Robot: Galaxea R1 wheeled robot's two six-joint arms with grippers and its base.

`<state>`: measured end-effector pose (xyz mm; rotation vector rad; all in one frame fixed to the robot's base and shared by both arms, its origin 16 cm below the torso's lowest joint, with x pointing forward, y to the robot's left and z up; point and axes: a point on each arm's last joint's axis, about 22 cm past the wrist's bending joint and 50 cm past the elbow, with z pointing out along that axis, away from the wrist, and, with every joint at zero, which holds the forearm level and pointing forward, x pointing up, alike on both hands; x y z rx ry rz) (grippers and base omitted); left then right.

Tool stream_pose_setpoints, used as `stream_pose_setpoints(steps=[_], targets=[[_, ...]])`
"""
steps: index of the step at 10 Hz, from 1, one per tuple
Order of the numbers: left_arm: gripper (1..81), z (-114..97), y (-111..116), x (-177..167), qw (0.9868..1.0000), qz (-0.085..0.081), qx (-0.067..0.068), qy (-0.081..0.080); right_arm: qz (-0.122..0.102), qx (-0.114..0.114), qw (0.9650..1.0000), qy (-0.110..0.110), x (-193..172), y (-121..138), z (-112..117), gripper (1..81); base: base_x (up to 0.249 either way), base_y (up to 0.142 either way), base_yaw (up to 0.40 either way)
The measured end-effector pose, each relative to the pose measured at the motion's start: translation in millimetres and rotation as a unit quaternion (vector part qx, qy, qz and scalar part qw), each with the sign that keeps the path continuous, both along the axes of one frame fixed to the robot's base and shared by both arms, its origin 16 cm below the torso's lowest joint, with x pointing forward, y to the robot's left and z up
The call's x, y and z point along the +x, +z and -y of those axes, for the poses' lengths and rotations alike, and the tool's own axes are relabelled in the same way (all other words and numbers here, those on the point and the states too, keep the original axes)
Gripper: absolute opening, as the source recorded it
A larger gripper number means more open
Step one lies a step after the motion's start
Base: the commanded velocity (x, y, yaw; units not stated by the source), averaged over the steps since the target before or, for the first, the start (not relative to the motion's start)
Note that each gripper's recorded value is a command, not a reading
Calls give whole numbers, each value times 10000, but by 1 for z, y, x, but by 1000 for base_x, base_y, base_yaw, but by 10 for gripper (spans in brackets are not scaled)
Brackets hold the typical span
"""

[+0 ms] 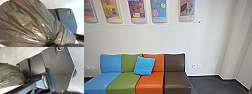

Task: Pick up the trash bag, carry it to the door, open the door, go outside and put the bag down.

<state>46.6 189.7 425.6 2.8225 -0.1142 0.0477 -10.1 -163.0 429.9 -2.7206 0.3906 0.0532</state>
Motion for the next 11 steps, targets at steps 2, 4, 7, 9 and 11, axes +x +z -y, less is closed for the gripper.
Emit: stream_pose_setpoints(steps=[2,4,7,9,11], targets=[[10,0,0,0,10000,-2,0,-1,0,0,10000,0,0,0,0,811,0,0,-119],[10,0,0,0,10000,-2,0,-1,0,0,10000,0,0,0,0,811,0,0,-134],[10,-1,0,2,10000,6,6,1,-12,-6,10000,-1,-2,0,1,811,0,0,-136],[10,-2,0,1,10000,4,9,3,-34,2,10000,-2,-6,0,0,811,0,0,-151],[10,-2,0,1,10000,3,14,5,-29,46,10000,5,-4,1,-8,811,0,0,-159]])
